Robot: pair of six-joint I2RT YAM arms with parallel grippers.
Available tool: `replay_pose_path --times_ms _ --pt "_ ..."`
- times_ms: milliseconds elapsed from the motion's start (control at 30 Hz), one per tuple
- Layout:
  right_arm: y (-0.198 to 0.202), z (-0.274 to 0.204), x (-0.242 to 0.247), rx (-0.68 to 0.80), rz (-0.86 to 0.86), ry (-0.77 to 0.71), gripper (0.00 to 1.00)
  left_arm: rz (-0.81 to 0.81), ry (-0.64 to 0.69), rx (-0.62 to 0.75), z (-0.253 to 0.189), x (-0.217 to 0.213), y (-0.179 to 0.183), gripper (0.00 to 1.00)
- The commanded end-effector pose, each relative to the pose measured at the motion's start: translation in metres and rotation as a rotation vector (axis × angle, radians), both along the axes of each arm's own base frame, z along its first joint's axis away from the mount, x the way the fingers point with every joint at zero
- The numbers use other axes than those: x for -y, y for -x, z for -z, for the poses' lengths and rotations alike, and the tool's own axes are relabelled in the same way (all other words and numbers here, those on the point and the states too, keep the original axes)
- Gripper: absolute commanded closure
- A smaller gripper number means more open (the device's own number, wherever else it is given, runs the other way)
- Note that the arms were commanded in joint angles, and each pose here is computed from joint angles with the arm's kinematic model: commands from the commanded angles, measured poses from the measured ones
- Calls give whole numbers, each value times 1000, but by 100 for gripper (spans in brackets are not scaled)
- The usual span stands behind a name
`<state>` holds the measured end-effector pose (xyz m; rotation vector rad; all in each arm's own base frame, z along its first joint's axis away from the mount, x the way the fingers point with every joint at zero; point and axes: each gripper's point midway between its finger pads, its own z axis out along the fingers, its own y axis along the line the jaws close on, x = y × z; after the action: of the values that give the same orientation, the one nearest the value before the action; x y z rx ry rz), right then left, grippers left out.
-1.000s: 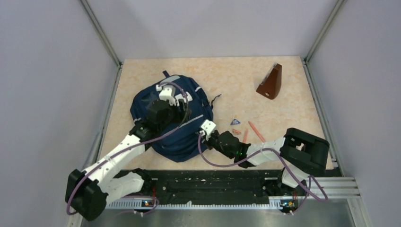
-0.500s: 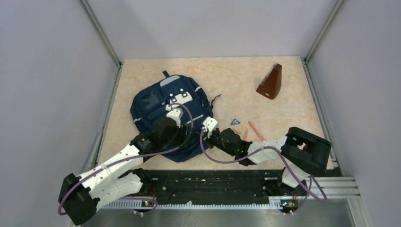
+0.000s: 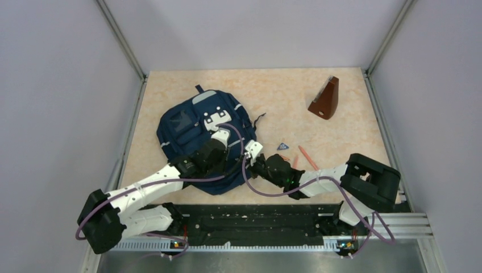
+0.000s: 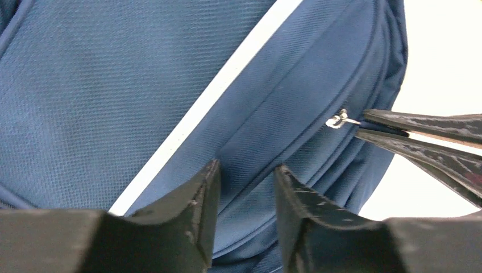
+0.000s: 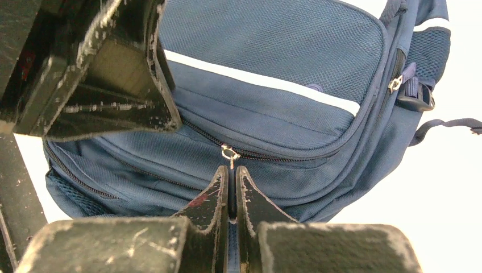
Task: Pack the student bag
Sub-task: Unzip the student bag at the center of the board.
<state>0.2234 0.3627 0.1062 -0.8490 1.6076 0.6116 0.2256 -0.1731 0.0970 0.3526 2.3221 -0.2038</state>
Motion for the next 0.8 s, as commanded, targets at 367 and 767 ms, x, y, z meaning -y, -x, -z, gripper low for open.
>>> replay_pose_path --times_ms 367,767 --pt "0 -16 5 4 2 -43 100 115 264 147 -57 72 -37 100" --pt "19 -7 10 -52 4 -78 100 121 329 227 -84 93 -59 92"
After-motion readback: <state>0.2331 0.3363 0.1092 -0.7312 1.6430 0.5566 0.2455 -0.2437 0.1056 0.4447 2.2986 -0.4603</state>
